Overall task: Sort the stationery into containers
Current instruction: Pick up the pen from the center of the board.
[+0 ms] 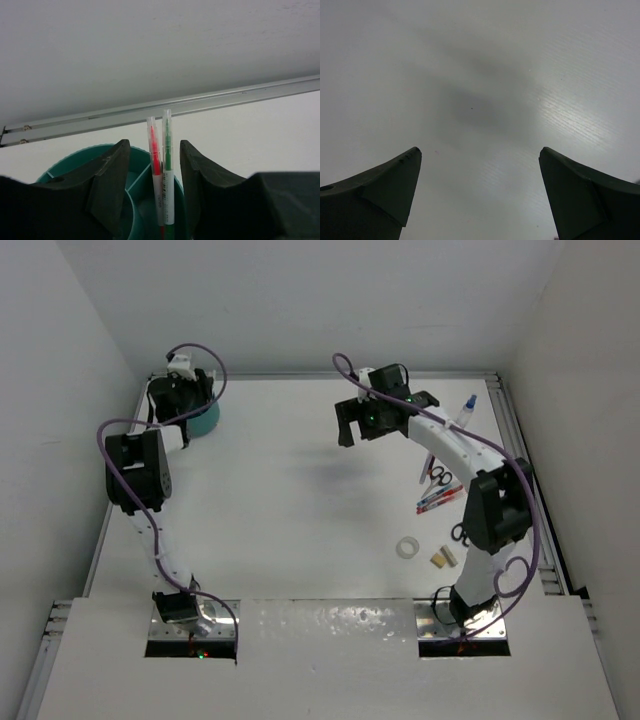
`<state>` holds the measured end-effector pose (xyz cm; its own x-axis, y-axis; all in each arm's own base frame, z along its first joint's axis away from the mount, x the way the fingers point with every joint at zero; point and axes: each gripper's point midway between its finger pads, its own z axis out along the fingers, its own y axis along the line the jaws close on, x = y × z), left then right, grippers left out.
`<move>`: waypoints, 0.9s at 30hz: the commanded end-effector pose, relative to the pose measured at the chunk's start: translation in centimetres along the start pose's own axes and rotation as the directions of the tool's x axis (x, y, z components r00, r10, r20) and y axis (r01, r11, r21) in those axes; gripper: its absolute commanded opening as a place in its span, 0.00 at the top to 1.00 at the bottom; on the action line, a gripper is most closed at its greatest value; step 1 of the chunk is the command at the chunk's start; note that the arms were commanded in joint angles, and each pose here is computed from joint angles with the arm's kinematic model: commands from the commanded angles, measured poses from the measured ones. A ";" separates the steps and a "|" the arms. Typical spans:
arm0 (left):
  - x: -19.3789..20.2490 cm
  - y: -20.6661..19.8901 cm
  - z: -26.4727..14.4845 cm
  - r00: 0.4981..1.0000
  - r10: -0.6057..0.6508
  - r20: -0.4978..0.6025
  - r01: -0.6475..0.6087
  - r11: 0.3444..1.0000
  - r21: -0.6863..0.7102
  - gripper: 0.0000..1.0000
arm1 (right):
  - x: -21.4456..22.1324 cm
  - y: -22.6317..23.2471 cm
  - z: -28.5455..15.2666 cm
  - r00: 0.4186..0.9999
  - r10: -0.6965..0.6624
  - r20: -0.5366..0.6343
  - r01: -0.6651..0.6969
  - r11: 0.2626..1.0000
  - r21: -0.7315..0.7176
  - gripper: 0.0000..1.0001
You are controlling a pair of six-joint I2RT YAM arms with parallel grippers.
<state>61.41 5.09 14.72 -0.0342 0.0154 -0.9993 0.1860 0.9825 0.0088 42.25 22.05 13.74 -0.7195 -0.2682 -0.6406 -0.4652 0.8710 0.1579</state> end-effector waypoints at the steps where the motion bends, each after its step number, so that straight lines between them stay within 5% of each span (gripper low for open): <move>1: -6.1 -1.4 -0.8 0.992 0.070 0.101 -0.073 0.997 0.033 0.57 | -0.8 -0.4 -3.5 0.996 0.042 0.076 -0.048 0.996 0.073 0.01; 9: -9.0 -7.3 -2.0 0.994 0.098 0.041 -0.102 0.987 0.122 0.54 | 8.8 -1.8 -6.3 0.969 0.242 0.045 -0.246 0.954 0.173 0.01; 17: -9.4 -16.6 -5.1 0.996 0.046 -0.070 -0.029 0.973 0.228 0.49 | 13.3 -2.7 -9.0 0.937 0.346 0.055 -0.349 0.906 0.241 0.04; 27: -5.3 -21.0 -9.5 0.957 0.063 -0.283 0.019 0.961 0.277 0.47 | 15.6 -2.2 -9.2 0.904 0.416 0.093 -0.427 0.881 0.204 0.29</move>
<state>50.31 -12.78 21.56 -0.2172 0.1139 -0.9695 0.4385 0.8987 0.0074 26.48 11.82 9.35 -0.8298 0.0962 -0.5498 -0.0265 0.9771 0.2109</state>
